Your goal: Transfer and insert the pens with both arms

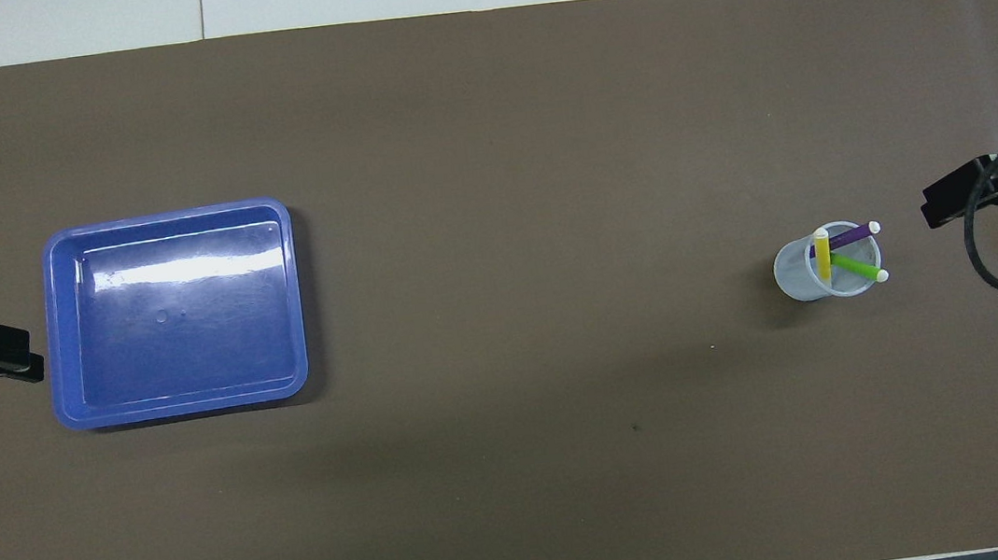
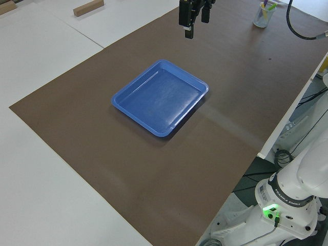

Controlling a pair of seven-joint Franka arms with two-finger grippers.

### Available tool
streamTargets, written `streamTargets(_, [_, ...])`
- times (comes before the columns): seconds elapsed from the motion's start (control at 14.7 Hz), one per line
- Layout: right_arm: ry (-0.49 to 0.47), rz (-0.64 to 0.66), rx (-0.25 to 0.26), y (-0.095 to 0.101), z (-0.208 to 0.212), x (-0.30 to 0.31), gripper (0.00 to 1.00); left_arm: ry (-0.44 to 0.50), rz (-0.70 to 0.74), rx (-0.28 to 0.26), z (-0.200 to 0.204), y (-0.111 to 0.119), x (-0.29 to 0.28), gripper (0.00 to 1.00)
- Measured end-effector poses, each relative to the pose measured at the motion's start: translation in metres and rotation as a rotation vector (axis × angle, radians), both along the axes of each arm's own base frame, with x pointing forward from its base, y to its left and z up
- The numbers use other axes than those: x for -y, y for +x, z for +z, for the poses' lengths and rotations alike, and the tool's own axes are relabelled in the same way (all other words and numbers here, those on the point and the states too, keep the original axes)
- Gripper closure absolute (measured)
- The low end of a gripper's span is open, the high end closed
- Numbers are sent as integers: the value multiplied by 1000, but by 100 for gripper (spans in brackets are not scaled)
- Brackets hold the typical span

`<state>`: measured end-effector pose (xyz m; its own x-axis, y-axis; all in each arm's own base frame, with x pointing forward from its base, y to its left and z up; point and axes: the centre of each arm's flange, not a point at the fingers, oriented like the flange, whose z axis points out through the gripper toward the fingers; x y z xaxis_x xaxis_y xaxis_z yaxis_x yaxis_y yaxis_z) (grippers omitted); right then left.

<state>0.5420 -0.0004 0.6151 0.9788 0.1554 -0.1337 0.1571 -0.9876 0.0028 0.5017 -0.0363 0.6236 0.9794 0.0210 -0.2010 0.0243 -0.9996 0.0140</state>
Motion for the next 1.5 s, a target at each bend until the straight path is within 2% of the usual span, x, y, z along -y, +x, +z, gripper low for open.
streamTargets(0.27, [-20,-2,33,-2,7,4,0,7,-5,-20,-12,11,5,0])
streamTargets(0.68, [-20,-5,30,-2,4,6,0,8,2,3,-1,12,3,0])
streamTargets(1.5, [-23,-28,34,-2,5,5,0,8,4,7,0,12,2,0])
